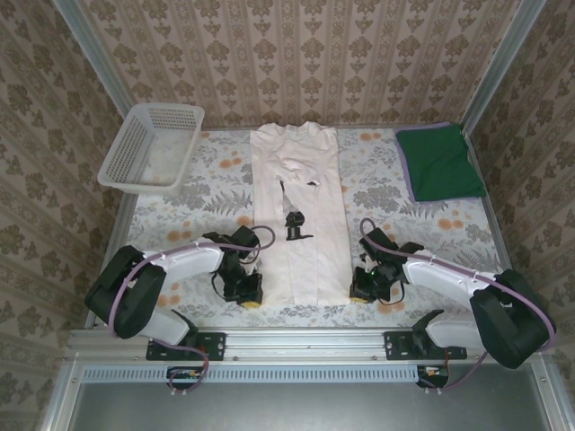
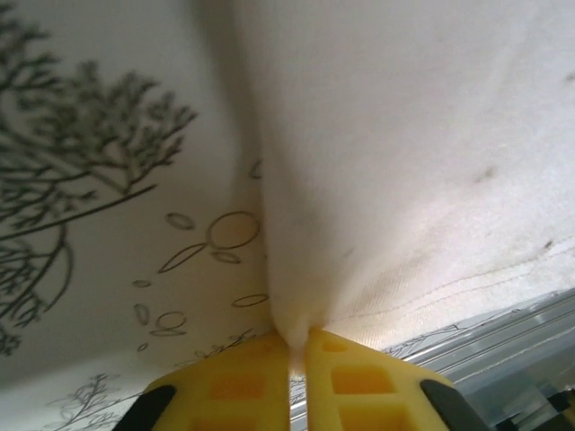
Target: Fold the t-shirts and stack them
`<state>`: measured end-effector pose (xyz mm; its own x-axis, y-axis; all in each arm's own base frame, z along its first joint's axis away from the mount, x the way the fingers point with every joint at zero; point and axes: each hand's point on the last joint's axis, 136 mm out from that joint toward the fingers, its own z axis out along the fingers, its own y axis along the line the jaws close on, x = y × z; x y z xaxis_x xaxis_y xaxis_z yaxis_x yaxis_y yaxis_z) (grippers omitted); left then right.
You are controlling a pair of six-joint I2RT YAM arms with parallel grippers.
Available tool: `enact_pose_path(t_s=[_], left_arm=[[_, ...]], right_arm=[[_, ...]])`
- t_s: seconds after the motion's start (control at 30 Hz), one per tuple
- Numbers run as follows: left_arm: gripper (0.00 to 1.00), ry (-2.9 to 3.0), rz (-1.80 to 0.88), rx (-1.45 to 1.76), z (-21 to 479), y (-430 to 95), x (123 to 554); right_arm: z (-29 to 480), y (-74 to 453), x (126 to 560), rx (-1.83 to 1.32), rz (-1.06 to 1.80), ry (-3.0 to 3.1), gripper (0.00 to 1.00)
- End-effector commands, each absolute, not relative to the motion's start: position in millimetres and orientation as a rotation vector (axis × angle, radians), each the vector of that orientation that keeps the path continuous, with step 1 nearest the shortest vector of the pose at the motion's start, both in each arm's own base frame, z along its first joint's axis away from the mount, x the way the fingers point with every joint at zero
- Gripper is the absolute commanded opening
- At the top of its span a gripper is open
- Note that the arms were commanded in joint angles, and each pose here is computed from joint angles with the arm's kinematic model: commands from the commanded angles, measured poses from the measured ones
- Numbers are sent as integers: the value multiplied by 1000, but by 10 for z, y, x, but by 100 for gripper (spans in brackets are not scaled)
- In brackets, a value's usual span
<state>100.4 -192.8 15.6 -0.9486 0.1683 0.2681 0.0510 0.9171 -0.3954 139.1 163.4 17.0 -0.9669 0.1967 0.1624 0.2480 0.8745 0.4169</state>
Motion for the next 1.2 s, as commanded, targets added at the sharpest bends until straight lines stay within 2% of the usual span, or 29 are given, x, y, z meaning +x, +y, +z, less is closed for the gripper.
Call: enact_pose_path(t_s=[0.0, 0.07, 0.43, 0.67, 0.87, 1.03, 1.17], left_arm=[[3, -2841, 544, -244, 178, -1956, 1122], [0, -2845, 503, -253, 194, -1902, 1109], [0, -2759, 471, -258, 541, -1772, 786], [0, -2769, 562, -232, 737, -1777, 752], [0, -2832, 765, -160, 1039, -1999, 1151], [0, -2923, 955, -72, 1480, -2208, 1829], [0, -2962, 1049, 36, 1630, -2296, 2396]], right_arm=[[147, 1568, 1298, -326, -598, -2913, 2], [140, 1573, 1260, -322, -593, -2898, 0], [160, 1736, 879, -354, -684, -2815, 0], [410, 1777, 915, -424, -802, -2828, 0], [882, 1879, 1378, -449, -926, -2871, 0], [1296, 1893, 2082, -631, -1112, -2862, 0], [1352, 1861, 2566, -714, -1102, -2860, 0]])
